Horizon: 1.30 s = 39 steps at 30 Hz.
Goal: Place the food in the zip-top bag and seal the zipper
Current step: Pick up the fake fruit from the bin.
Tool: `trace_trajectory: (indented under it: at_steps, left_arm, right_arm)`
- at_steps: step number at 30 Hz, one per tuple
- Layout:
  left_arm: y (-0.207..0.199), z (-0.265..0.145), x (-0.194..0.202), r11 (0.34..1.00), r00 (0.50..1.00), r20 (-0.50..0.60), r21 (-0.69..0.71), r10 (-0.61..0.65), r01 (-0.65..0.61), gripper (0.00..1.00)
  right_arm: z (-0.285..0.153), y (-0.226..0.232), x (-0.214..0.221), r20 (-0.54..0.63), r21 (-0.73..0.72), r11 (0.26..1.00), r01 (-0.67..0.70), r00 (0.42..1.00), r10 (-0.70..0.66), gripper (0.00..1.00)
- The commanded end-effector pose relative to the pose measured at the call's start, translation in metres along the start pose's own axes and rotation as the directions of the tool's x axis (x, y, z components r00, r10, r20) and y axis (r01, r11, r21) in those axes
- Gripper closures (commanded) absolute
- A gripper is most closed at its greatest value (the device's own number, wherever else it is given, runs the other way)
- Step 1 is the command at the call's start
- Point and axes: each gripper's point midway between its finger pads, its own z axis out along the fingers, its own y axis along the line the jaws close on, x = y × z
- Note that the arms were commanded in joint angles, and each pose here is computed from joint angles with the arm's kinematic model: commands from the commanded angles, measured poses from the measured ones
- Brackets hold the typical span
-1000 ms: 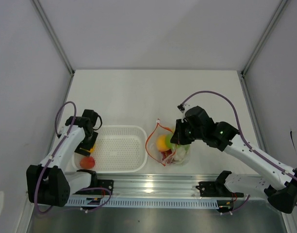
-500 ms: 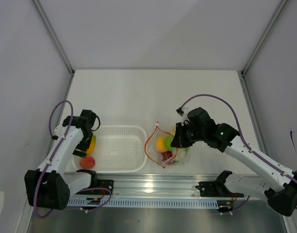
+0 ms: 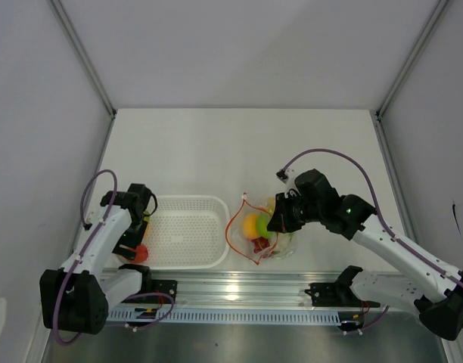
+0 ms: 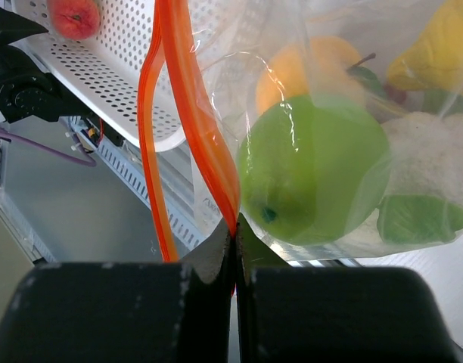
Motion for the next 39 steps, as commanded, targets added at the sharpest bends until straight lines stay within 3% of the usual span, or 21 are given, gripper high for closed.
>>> trace_trajectory:
  at_steps: [1,12,16,21,25,30,31,36,39]
  left_arm:
    - [0.028,-0.001,0.001,0.990,0.997,-0.019,-0.116,0.073,-0.075,0.24]
    - [0.018,0.019,0.022,0.979,0.989,-0.082,-0.153,0.120,-0.132,0.28]
    - [0.017,0.022,0.024,0.982,0.989,-0.085,-0.133,0.122,-0.132,0.49]
    - [0.013,0.020,0.021,0.984,0.988,-0.072,-0.104,0.135,-0.142,0.55]
    - [0.001,0.013,0.021,0.986,0.984,-0.085,-0.046,0.158,-0.162,0.73]
    - [-0.020,-0.011,0.016,0.977,0.977,-0.040,0.050,0.210,-0.208,0.76]
    - [-0.022,-0.015,0.016,0.974,0.975,-0.029,0.060,0.222,-0.220,0.82]
    - [-0.046,-0.049,0.016,0.936,0.954,0.022,0.187,0.300,-0.298,0.99]
    - [-0.057,-0.071,0.026,0.892,0.931,0.043,0.271,0.364,-0.361,0.99]
  right_arm:
    - [-0.005,0.005,-0.004,0.027,-0.024,1.000,0.002,1.000,-0.002,1.00]
    - [-0.008,0.002,-0.002,0.035,-0.009,1.000,-0.021,0.999,0.021,1.00]
    - [-0.009,0.002,-0.003,0.040,-0.007,1.000,-0.026,0.999,0.027,1.00]
    - [-0.008,0.003,-0.004,0.046,-0.011,0.999,-0.038,0.998,0.038,1.00]
    - [-0.006,0.001,-0.004,0.046,-0.001,0.999,-0.043,0.998,0.043,1.00]
    - [-0.006,-0.005,-0.004,0.049,0.036,0.998,-0.056,0.997,0.054,1.00]
    - [-0.007,-0.006,-0.004,0.051,0.043,0.997,-0.064,0.997,0.062,1.00]
    - [-0.012,-0.009,-0.009,0.069,0.078,0.993,-0.084,0.995,0.079,1.00]
    - [-0.016,-0.010,-0.012,0.087,0.095,0.990,-0.103,0.992,0.095,1.00]
